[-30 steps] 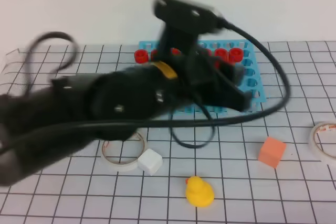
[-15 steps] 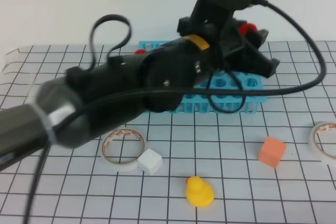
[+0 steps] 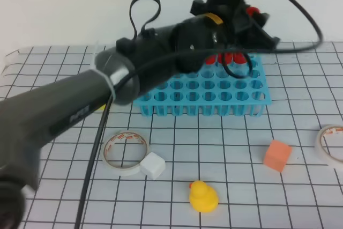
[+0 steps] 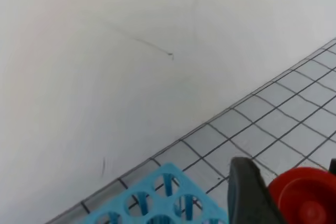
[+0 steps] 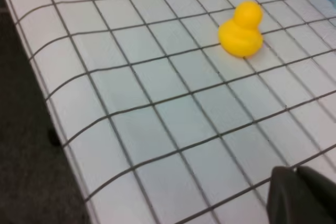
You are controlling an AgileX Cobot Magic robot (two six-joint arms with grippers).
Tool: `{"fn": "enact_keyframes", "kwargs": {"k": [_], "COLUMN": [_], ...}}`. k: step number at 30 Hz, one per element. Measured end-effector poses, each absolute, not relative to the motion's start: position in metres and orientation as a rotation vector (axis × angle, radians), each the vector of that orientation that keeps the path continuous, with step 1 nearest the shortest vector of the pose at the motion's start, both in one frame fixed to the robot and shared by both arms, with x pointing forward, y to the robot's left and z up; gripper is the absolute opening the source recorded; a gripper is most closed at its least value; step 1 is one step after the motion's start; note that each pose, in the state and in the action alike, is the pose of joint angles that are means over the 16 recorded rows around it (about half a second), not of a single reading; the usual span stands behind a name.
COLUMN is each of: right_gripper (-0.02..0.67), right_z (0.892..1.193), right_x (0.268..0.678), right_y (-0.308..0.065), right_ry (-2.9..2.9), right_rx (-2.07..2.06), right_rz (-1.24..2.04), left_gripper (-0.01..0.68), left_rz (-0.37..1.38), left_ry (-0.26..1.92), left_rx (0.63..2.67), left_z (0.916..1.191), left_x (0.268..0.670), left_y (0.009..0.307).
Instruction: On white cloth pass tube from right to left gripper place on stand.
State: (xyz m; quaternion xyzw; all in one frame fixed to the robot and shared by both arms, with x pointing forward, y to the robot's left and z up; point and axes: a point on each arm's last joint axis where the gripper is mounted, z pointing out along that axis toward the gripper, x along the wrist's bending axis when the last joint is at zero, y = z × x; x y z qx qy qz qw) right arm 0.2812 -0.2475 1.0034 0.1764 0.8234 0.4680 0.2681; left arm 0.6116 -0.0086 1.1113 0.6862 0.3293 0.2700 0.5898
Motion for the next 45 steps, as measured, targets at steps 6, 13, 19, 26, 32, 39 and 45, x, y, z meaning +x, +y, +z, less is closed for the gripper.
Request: {"fn": "enact_keyframes", "kwargs": {"k": [6, 13, 19, 26, 32, 39, 45], "right_gripper": [-0.001, -0.001, -0.001, -0.001, -0.001, -0.001, -0.001], "right_z": [1.005, 1.006, 1.006, 1.006, 1.006, 1.006, 1.006], "right_x": [0.282, 0.283, 0.283, 0.283, 0.283, 0.283, 0.283], "right_y": [-0.248, -0.248, -0.248, -0.248, -0.248, -0.248, -0.248], "right_ry": [2.198, 2.184, 2.185, 2.185, 2.185, 2.185, 2.185], "right_rx": [0.471, 0.468, 0.467, 0.467, 0.467, 0.467, 0.467], "right_rz": [1.269, 1.273, 1.272, 1.272, 1.272, 1.272, 1.272], "left_gripper": [0.259, 0.258, 0.258, 0.258, 0.258, 0.258, 0.258], "left_rz": [0.603, 0.579, 0.568, 0.575, 0.602, 0.628, 0.632], "left_ry": [0.813, 0.834, 0.823, 0.766, 0.694, 0.655, 0.651], "left_rx": [1.6, 1.599, 1.619, 1.67, 1.715, 1.737, 1.758], "left_z": [1.103, 1.099, 1.097, 1.094, 1.093, 1.088, 1.078], "left_x": [0.636, 0.647, 0.647, 0.642, 0.637, 0.636, 0.639], "left_y": [-0.007, -0.009, -0.012, -0.019, -0.027, -0.033, -0.035]}}
